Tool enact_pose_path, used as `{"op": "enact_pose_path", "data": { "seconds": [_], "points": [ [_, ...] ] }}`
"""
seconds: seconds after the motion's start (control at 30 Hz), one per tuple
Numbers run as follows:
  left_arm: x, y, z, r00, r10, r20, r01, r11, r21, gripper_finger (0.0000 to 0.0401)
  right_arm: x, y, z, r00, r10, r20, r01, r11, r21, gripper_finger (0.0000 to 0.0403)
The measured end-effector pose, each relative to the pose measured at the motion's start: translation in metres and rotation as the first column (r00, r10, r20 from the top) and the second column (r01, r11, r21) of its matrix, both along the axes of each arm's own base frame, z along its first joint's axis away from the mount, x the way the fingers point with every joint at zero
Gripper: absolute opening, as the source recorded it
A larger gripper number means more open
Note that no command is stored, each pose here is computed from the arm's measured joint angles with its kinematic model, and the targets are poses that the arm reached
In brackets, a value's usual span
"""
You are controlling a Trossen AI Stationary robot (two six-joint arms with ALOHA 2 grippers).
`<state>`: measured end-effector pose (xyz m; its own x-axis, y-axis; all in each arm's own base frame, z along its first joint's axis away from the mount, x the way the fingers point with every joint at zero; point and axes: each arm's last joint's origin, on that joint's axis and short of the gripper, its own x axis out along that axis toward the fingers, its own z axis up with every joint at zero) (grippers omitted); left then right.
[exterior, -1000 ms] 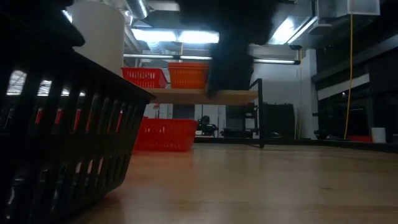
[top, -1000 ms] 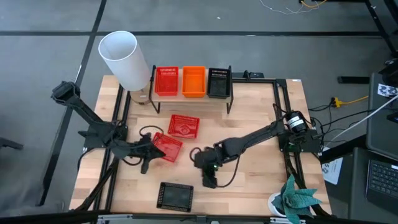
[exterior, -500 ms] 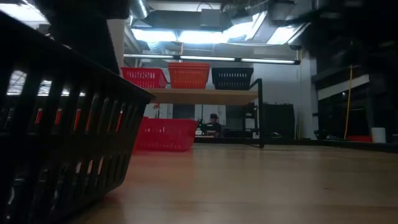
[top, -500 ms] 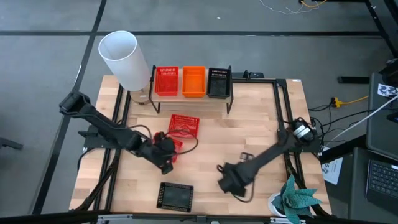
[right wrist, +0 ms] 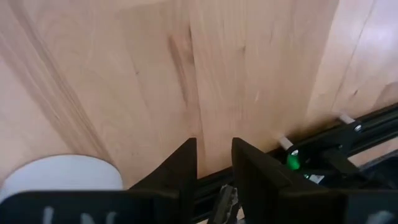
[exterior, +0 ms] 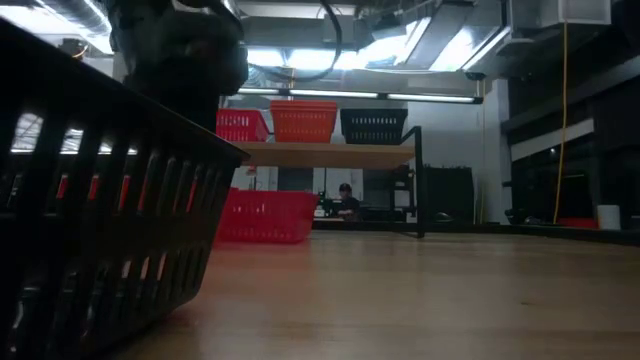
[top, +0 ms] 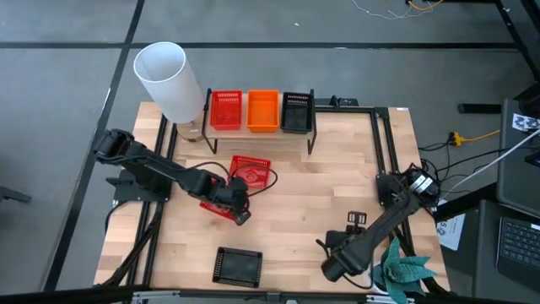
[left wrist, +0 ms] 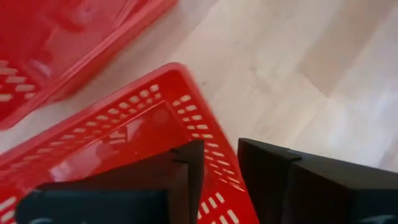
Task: Stack baskets on shelf by color
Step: Stack the bottom red bin on the red bin on the shelf
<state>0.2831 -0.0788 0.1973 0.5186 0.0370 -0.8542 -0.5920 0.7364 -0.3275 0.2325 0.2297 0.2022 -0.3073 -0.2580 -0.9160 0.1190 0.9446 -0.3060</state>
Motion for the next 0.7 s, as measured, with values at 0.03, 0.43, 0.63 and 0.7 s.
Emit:
{"op": "enact_pose_path", "data": {
  "seconds": [0.03,0.43,0.63,0.7],
  "points": [
    [0.001,0.001,-0.001,1.000,0.023,-0.002,-0.023,1.000,-0.010,0.0097,-0.002,0.002,0.001,1.000,0.013,0.004,-0.013,1.000,-0.001,0.0101],
    [0.010,0.001,-0.029,0.993,0.075,-0.092,-0.077,0.997,-0.021,0.0106,-0.013,0.013,0.001,0.996,0.060,0.059,-0.057,0.997,-0.043,0.0101],
    [0.010,-0.003,-0.040,0.989,-0.003,-0.150,0.000,1.000,-0.020,0.0069,-0.012,0.014,0.000,0.996,0.038,0.081,-0.035,0.999,-0.035,0.0101],
    [0.009,-0.007,-0.039,0.988,-0.031,-0.149,0.029,0.999,-0.017,0.0031,-0.011,0.015,0.000,0.996,0.037,0.085,-0.035,0.999,-0.031,0.0101]
  ]
}}
